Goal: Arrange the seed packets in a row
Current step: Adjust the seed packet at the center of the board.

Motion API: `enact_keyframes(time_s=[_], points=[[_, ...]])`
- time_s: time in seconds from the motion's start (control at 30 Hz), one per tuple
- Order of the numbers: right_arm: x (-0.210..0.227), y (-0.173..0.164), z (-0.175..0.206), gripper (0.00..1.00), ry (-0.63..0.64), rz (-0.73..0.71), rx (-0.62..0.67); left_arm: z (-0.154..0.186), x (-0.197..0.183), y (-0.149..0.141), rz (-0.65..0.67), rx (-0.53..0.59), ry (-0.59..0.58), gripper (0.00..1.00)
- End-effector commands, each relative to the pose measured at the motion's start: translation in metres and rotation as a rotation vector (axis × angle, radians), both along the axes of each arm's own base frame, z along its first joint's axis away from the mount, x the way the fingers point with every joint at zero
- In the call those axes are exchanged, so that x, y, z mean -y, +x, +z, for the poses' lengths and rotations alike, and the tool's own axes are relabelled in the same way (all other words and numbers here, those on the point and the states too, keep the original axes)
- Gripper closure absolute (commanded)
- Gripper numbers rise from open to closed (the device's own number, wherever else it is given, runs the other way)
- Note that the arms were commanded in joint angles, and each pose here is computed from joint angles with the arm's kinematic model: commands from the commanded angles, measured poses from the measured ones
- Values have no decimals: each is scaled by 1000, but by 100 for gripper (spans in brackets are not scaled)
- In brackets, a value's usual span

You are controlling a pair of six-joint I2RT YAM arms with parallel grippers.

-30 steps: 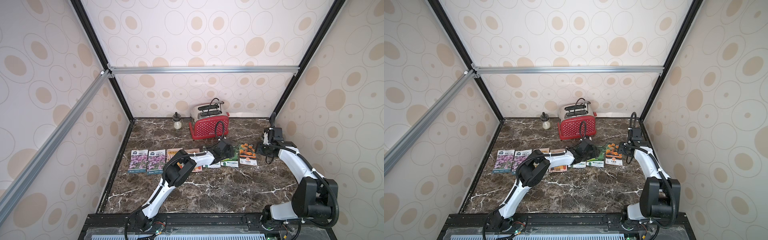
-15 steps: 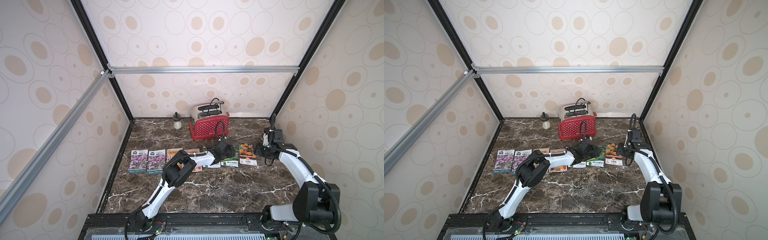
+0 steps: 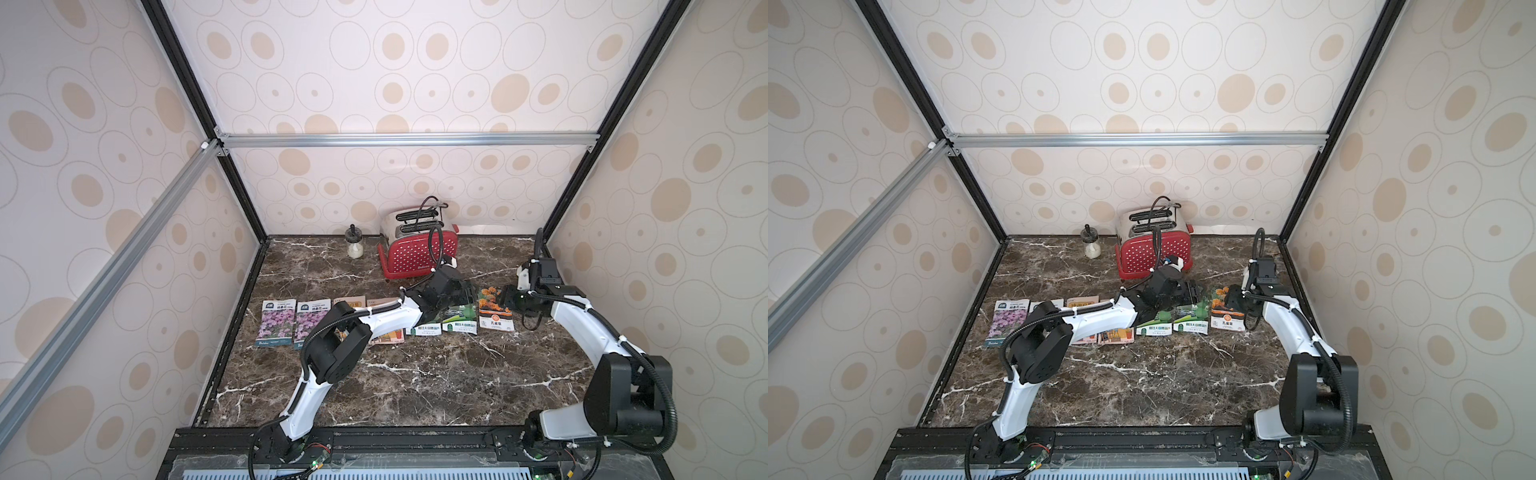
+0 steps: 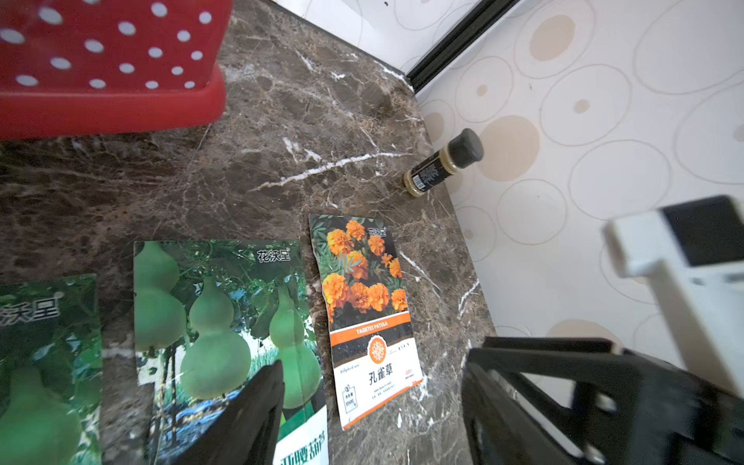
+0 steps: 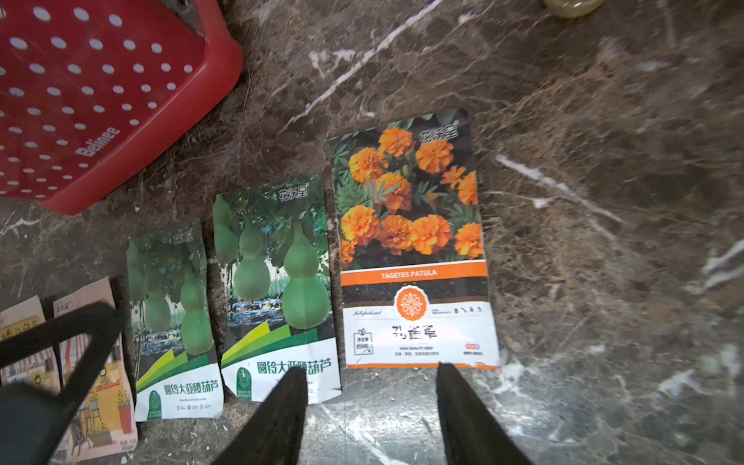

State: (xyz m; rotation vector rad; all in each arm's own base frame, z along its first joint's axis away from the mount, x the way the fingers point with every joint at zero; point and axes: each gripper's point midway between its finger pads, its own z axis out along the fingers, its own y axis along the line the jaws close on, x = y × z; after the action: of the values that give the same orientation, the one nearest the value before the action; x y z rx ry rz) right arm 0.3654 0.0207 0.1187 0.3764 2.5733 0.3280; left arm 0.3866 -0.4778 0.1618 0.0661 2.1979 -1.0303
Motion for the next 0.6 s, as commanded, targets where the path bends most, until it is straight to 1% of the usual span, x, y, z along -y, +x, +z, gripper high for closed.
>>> enact_keyframes(time_s=[0.0, 0.07, 0.2, 0.37, 0.57], points=[[-15, 3, -16, 45, 52, 23, -32, 33, -9, -14, -27, 74, 0, 29], [-19, 5, -25, 45, 47, 32, -57, 39, -19, -21, -39, 88, 21, 29], [-17, 12, -42, 45, 0, 37, -97, 37, -34, -34, -68, 92, 76, 29], [-8, 17, -62, 45, -70, 45, -170, 21, -41, -44, -93, 64, 91, 29], [-6, 15, -72, 45, -115, 74, -209, 4, -49, -51, -105, 46, 112, 29]])
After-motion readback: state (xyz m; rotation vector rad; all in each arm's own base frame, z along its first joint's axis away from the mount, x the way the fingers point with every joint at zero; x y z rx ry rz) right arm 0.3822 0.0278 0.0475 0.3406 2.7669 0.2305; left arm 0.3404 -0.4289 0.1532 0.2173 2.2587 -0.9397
